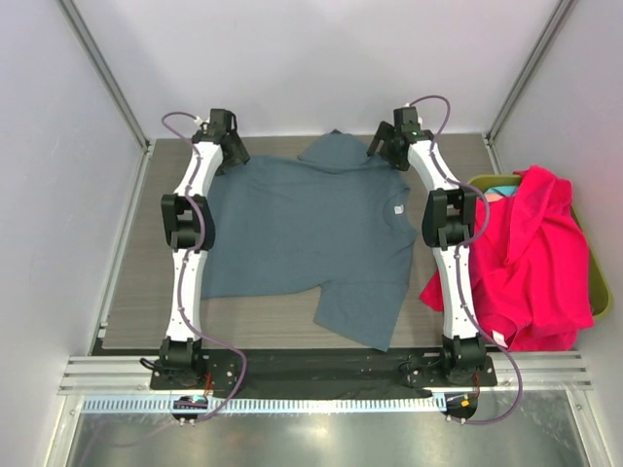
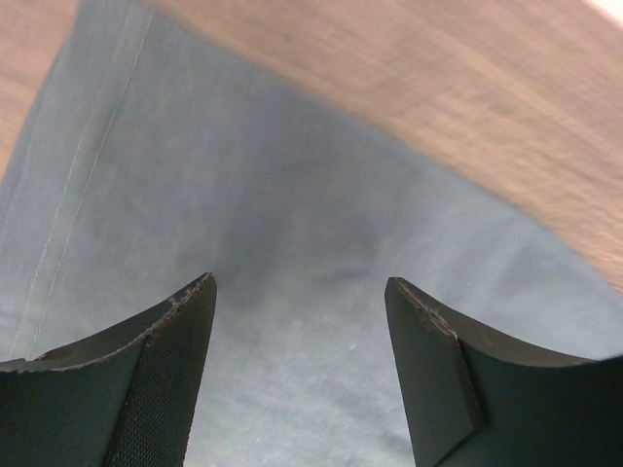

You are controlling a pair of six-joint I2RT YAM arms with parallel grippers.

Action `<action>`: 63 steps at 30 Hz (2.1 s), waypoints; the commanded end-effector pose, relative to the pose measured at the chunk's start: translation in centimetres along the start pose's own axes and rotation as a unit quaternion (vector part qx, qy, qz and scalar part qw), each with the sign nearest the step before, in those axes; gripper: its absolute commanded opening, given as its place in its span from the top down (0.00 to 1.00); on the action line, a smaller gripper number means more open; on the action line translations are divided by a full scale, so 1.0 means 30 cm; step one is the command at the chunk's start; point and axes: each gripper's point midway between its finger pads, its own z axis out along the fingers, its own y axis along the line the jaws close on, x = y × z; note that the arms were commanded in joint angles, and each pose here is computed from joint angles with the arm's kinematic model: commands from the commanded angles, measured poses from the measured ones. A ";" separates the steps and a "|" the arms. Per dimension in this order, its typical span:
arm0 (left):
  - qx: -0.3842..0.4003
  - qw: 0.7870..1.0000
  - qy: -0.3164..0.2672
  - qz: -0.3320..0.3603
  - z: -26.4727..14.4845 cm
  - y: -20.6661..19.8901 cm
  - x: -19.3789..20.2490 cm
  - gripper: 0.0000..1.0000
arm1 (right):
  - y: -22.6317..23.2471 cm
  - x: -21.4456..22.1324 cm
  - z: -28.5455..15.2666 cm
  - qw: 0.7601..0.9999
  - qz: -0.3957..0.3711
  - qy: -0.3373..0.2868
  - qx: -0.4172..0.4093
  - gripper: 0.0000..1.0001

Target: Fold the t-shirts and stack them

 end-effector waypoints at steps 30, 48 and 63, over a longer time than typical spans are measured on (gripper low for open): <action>-0.083 0.963 -0.033 -0.256 -0.936 0.721 0.798 0.32 | -0.098 0.855 -1.043 0.991 -0.025 0.043 -0.121 0.02; -0.132 0.943 -0.037 -0.303 -0.785 0.841 0.899 0.36 | -0.162 0.959 -1.045 0.986 -0.073 0.093 -0.118 0.02; -0.153 0.940 -0.041 -0.302 -0.738 0.843 0.862 0.39 | -0.201 0.987 -1.090 0.987 -0.053 0.096 -0.115 0.02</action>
